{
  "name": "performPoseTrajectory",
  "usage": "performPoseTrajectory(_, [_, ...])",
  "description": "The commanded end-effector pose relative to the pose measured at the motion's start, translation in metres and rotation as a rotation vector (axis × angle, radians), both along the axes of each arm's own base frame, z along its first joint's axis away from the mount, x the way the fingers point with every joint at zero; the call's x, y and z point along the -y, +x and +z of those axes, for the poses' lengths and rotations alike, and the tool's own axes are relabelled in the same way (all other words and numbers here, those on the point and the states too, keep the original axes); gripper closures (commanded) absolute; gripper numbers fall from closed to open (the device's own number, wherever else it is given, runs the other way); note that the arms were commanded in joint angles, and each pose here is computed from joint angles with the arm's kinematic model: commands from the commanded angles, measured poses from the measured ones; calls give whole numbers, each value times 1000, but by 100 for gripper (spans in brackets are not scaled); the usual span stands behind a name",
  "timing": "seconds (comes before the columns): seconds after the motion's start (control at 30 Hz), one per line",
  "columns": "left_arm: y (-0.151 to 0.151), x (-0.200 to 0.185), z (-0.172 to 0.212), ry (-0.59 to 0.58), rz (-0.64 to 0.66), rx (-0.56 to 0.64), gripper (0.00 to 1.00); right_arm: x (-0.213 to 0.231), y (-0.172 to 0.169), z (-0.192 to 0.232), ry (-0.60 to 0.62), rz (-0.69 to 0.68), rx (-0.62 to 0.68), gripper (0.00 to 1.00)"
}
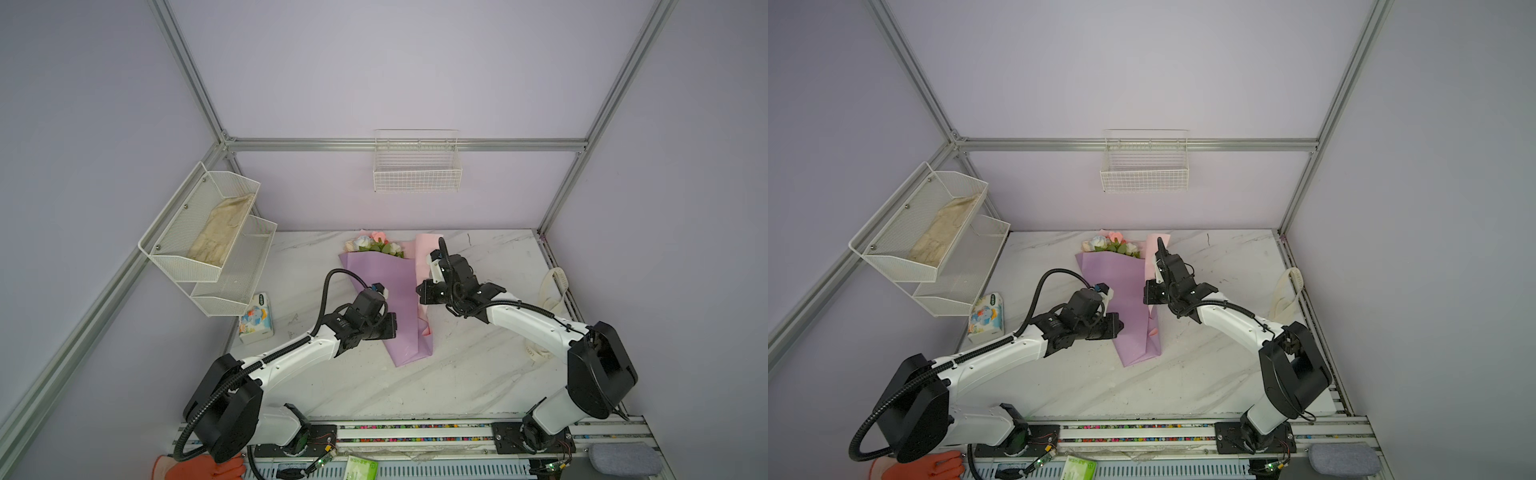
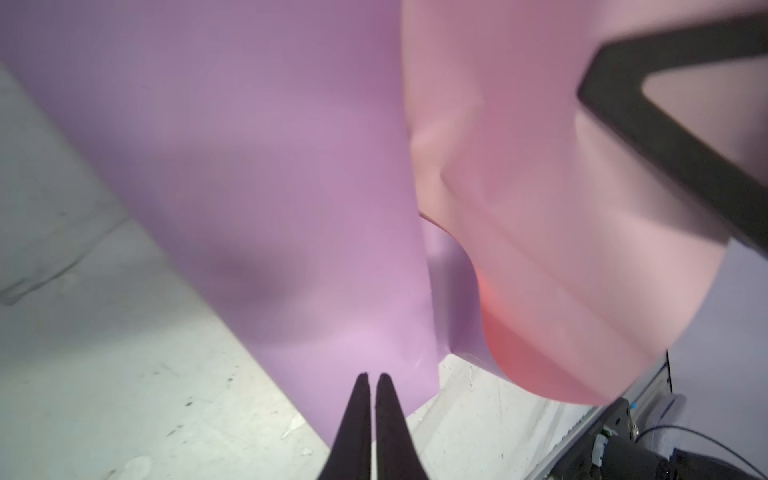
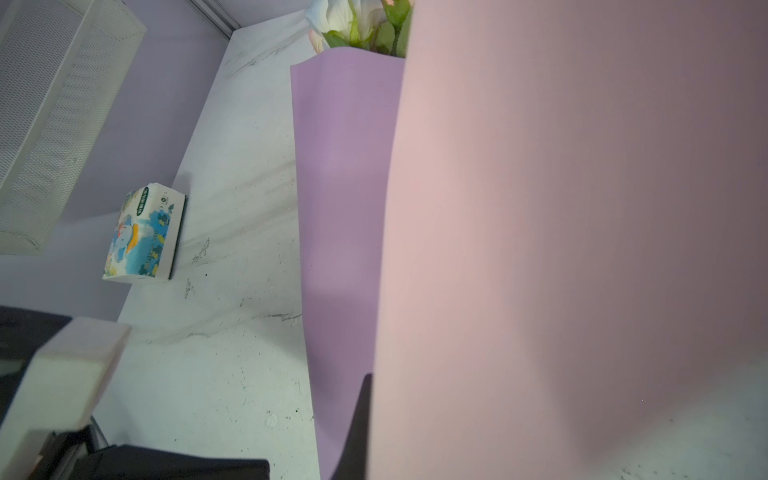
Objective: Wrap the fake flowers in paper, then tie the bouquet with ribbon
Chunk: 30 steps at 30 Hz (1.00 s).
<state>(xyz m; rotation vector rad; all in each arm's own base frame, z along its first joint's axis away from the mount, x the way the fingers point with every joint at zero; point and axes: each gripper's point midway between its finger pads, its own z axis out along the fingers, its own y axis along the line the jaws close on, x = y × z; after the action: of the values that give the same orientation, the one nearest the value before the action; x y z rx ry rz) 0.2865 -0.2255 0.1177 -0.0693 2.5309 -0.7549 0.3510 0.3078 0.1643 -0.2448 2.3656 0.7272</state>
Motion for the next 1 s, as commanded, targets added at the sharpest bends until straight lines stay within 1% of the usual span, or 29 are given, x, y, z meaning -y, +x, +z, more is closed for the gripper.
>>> performPoseTrajectory(0.0, [3,0,-5,-110,11,-34,91,-9,-1,-8,-82,-16,2,100])
performPoseTrajectory(0.1, [12,8,-11,-131,-22,-46,91,-26,-3,-17,-151,-7,-7,100])
performPoseTrajectory(0.13, [14,9,-20,-118,-18,-79,95,-32,-4,-24,-177,0,-18,100])
performPoseTrajectory(0.17, [17,7,-20,-114,3,-73,96,-40,-7,-29,-197,21,-21,100])
performPoseTrajectory(0.2, [18,3,-20,-117,34,-59,96,-48,-10,-34,-219,37,-25,100])
performPoseTrajectory(0.23, [20,-5,-8,-134,78,-24,93,-55,-12,-40,-232,47,-30,100])
performPoseTrajectory(0.33, [17,-39,-7,-97,230,-43,92,-72,-18,-49,-252,75,-36,100])
performPoseTrajectory(0.4, [12,-62,-5,-70,298,-48,83,-79,-18,-56,-236,87,-52,96])
performPoseTrajectory(0.43, [11,-66,-2,-76,302,-36,82,-84,-20,-55,-219,103,-53,96])
performPoseTrajectory(0.53, [6,-74,5,-107,314,-2,74,-92,-21,-59,-198,120,-61,93])
performPoseTrajectory(0.57, [5,-78,5,-116,329,2,69,-93,-21,-60,-194,126,-66,93])
performPoseTrajectory(0.67, [7,-84,13,-175,350,20,63,-100,-24,-65,-172,152,-80,90])
performPoseTrajectory(0.73, [11,-84,23,-231,353,50,52,-107,-26,-64,-130,170,-83,79])
performPoseTrajectory(0.77, [14,-84,28,-256,351,59,48,-110,-28,-63,-110,177,-87,71])
performPoseTrajectory(0.8, [16,-85,30,-272,349,61,46,-111,-28,-62,-87,177,-83,64])
performPoseTrajectory(0.87, [21,-85,32,-301,354,52,44,-119,-32,-60,-32,206,-86,58])
performPoseTrajectory(0.97, [27,-80,37,-354,339,53,42,-123,-32,-60,-7,206,-86,54])
